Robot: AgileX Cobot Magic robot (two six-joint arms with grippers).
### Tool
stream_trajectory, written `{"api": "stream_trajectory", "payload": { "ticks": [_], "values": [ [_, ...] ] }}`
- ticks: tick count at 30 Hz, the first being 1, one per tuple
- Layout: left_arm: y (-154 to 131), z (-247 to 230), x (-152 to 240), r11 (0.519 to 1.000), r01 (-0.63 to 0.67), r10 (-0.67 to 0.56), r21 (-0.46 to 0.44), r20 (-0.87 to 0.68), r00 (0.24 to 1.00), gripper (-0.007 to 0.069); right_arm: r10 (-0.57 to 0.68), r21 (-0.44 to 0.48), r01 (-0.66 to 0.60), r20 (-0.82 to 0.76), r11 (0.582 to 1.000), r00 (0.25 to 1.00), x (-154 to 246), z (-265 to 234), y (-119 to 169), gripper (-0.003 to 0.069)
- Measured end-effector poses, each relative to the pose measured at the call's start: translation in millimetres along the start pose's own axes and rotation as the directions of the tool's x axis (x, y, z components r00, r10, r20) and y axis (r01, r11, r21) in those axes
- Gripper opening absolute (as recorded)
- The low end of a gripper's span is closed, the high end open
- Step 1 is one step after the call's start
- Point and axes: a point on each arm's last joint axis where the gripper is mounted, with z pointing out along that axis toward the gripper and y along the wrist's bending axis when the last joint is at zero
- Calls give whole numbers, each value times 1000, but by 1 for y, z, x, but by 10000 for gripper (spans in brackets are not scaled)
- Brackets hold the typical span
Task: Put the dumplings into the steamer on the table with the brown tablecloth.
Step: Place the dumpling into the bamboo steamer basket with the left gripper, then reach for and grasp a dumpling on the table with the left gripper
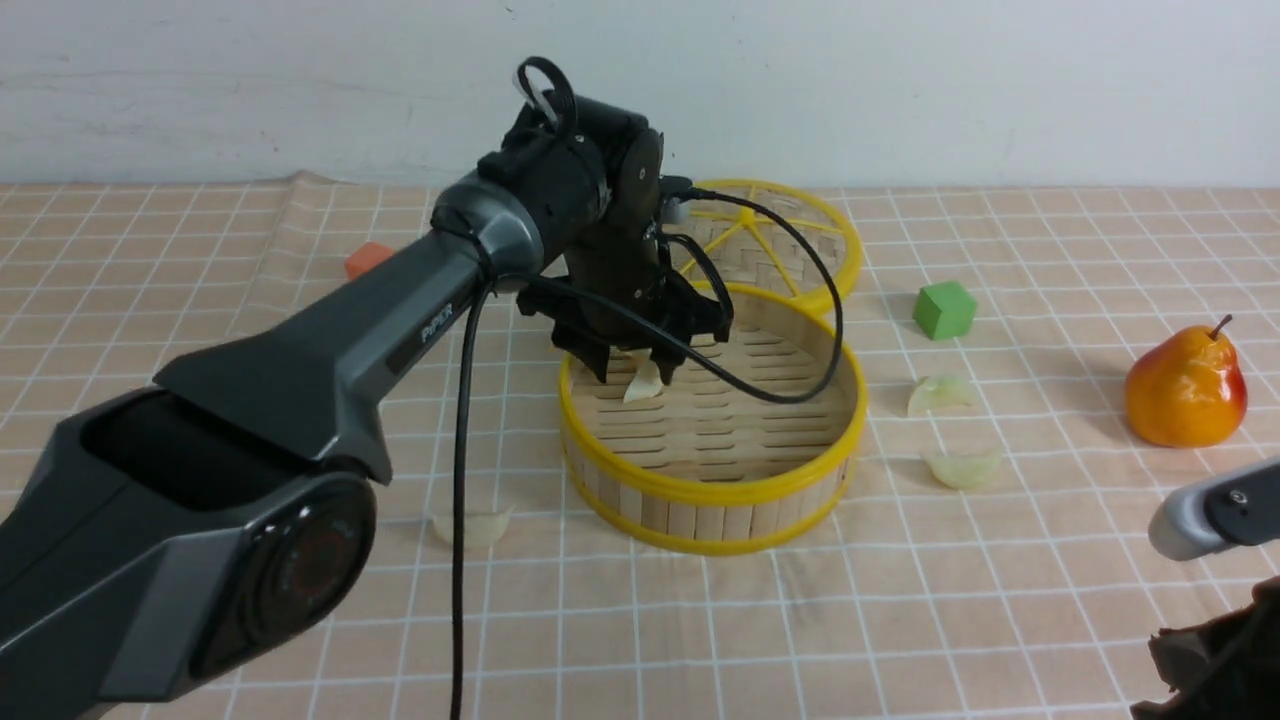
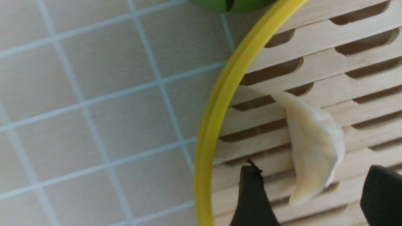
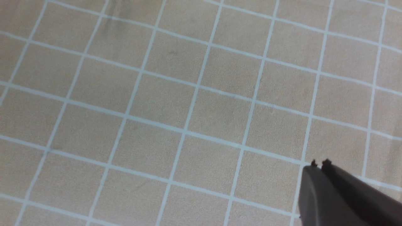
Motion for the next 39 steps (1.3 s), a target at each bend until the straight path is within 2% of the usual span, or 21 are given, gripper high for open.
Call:
{"api": "stream_trajectory", "payload": {
  "ticks": [2, 3, 7, 9, 11, 13, 19, 22, 26, 29, 32, 36, 39],
  "values": [
    [2, -23, -4, 999, -21, 22, -30, 30, 999, 435, 1, 0, -1, -3, 1000, 1000, 0, 0, 0, 15],
    [4, -66, -10, 998, -37, 41, -45, 104, 994, 421, 4, -2, -4, -3, 1000, 1000, 0, 0, 0, 18],
    [11, -146, -10, 999, -40, 44, -23, 227, 973, 377, 11, -5, -11, -4, 1000, 1000, 0, 0, 0, 21],
    [19, -198, 5, 999, -48, 47, -6, 274, 961, 321, 20, -9, -20, -5, 1000, 1000, 0, 0, 1, 23],
    [24, -203, 21, 998, -53, 56, -17, 228, 972, 288, 25, -12, -25, -5, 1000, 1000, 0, 0, 1, 25],
    [29, -195, 37, 998, -55, 59, -30, 176, 983, 263, 31, -15, -31, -5, 999, 1000, 0, 0, 1, 27],
    [55, -102, 100, 997, -35, 35, -65, 0, 999, 255, 59, -29, -59, -7, 998, 998, 0, 0, 3, 31],
    [66, -69, 124, 997, -28, 25, -68, -42, 999, 307, 68, -33, -68, -7, 997, 998, 0, 0, 3, 33],
    [66, -53, 129, 997, -51, 48, -61, -42, 998, 409, 70, -34, -70, -7, 997, 998, 0, 0, 3, 36],
    [64, -36, 127, 989, -139, 138, -48, -26, 990, 506, 70, -34, -70, -6, 997, 998, 0, 0, 3, 41],
    [64, -16, 130, 960, -275, 273, -41, -61, 960, 533, 70, -35, -70, -3, 997, 998, 0, 0, 3, 44],
    [64, 3, 137, 907, -420, 415, -17, -120, 902, 522, 70, -35, -70, -3, 997, 998, 0, 0, 3, 48],
    [63, 8, 139, 898, -439, 435, -2, -138, 890, 477, 70, -35, -70, -3, 997, 998, 0, 0, 3, 51]
  ]
}}
